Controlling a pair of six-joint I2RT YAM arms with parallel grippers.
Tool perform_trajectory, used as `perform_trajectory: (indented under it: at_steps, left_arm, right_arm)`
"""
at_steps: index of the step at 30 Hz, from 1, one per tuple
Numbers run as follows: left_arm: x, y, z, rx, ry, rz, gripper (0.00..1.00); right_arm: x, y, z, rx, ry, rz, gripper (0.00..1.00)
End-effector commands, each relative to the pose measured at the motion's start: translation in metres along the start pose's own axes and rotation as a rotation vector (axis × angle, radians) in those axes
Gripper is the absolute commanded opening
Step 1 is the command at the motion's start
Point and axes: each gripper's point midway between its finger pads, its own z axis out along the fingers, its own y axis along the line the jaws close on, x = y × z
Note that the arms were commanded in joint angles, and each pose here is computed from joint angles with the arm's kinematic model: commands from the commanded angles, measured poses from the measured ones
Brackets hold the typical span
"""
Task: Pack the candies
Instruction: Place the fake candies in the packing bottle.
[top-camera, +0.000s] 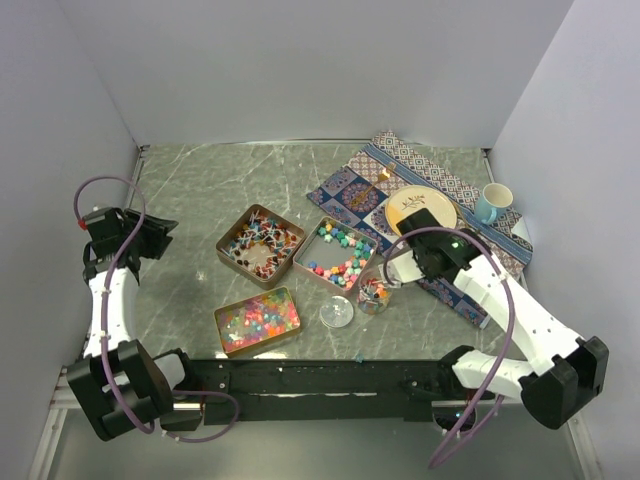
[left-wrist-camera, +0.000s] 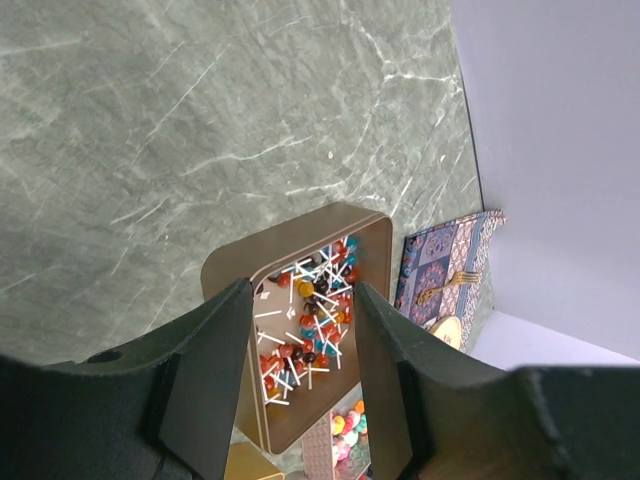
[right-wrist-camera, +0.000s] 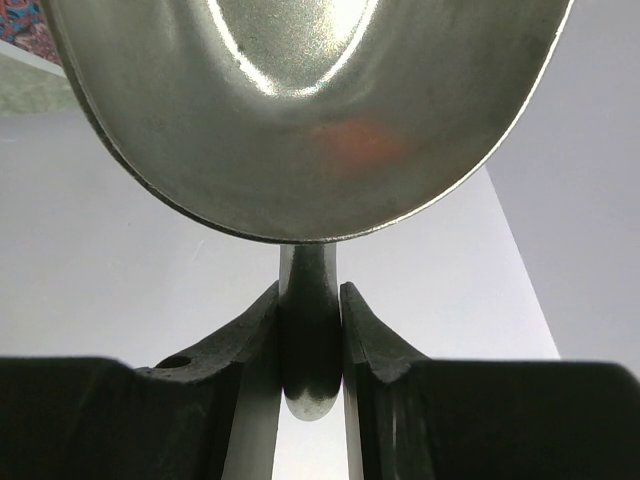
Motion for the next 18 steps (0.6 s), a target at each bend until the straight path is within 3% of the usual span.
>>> perform_trajectory:
  at_steps: [1, 18]
  left_arm:
    - [-0.004, -0.008, -0.003, 0.049, -0.014, 0.003, 0.51]
    - [0.002, 0.005, -0.001, 0.006, 0.0, -0.023, 0.51]
  right_arm:
    - [0.017, -0.017, -0.016, 0.047, 0.091, 0.025, 0.0]
    - [0.012, -0.033, -0.036, 0.09, 0.194, -0.056, 0.0]
